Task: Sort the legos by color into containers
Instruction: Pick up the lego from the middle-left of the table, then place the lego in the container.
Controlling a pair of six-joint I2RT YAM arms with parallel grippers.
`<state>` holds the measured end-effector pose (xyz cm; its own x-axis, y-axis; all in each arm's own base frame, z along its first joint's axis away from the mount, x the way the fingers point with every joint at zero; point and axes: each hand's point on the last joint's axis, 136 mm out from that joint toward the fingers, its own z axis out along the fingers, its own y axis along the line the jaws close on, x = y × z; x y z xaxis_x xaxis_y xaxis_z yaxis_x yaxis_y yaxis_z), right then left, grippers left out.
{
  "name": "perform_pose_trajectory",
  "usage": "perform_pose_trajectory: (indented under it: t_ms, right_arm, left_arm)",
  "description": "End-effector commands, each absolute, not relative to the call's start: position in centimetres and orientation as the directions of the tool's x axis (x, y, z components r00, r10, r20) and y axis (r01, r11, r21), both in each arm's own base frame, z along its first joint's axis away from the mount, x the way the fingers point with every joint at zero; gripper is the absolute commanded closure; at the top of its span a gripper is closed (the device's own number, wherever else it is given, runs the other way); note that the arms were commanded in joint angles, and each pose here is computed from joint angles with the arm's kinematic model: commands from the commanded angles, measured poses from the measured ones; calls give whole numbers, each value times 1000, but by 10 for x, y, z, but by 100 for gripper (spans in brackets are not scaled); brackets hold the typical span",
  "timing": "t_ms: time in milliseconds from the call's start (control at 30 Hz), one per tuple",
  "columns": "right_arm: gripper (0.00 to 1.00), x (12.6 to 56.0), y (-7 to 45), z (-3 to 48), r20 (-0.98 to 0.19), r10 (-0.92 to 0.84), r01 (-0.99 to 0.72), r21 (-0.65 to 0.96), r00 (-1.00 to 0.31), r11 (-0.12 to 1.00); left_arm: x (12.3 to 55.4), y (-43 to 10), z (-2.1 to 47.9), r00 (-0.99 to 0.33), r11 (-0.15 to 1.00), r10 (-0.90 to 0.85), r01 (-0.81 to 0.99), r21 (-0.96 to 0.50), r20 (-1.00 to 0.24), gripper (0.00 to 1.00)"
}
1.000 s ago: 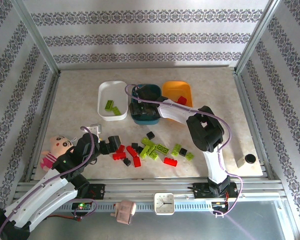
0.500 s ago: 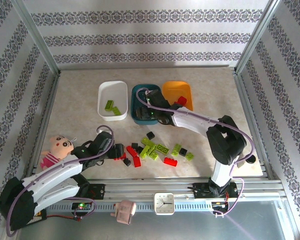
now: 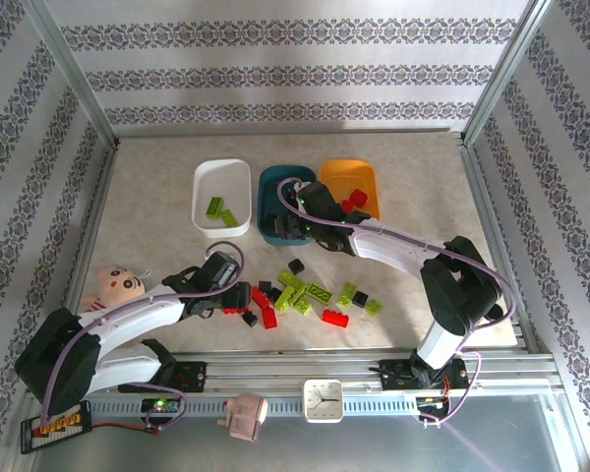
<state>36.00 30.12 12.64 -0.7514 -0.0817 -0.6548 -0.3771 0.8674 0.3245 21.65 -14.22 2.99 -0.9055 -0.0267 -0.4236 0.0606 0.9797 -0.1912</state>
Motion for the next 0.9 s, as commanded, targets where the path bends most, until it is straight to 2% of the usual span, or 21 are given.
perform_pose_trajectory:
  t_ms: [0,67,200,333,467,567,733,867]
  right_arm:
    - [38,361,296,138,-672,-41,-364,348,-739,864]
    - [38,360,294,139,-675,-37,-364,351,-737,862]
    - [38,359,292,139,-674,-28,-361,359,-738,861]
    - [38,360,292,142,-678,-25,-364,362,-734,858]
    - [38,358,288,142,-676,-20,-357,363,-736,861]
    - [38,356,285,145,-679,-9,-353,370,-734,859]
    - [38,349,280,150,-683,9,-350,386,-731,853]
    - [38,339,273,149,-680,17,-344,393,-733,853]
  left_arm:
    - [224,-152,37,-895,978,20,111,-178,-445,25]
    - [223,-152,33,-898,981,30,112,-162,-439,26]
    - [224,-150,27,-905,986,53,113,-119,-423,39]
    - [224,-152,20,-911,988,72,121,-96,-406,44]
    - [229,-156,27,-903,986,64,122,-110,-425,59]
    - [237,-157,51,-877,985,57,127,-115,-476,63]
    - [266,-154,115,-800,982,32,137,-130,-599,62]
    - [305,-142,159,-759,980,-31,105,-169,-651,61]
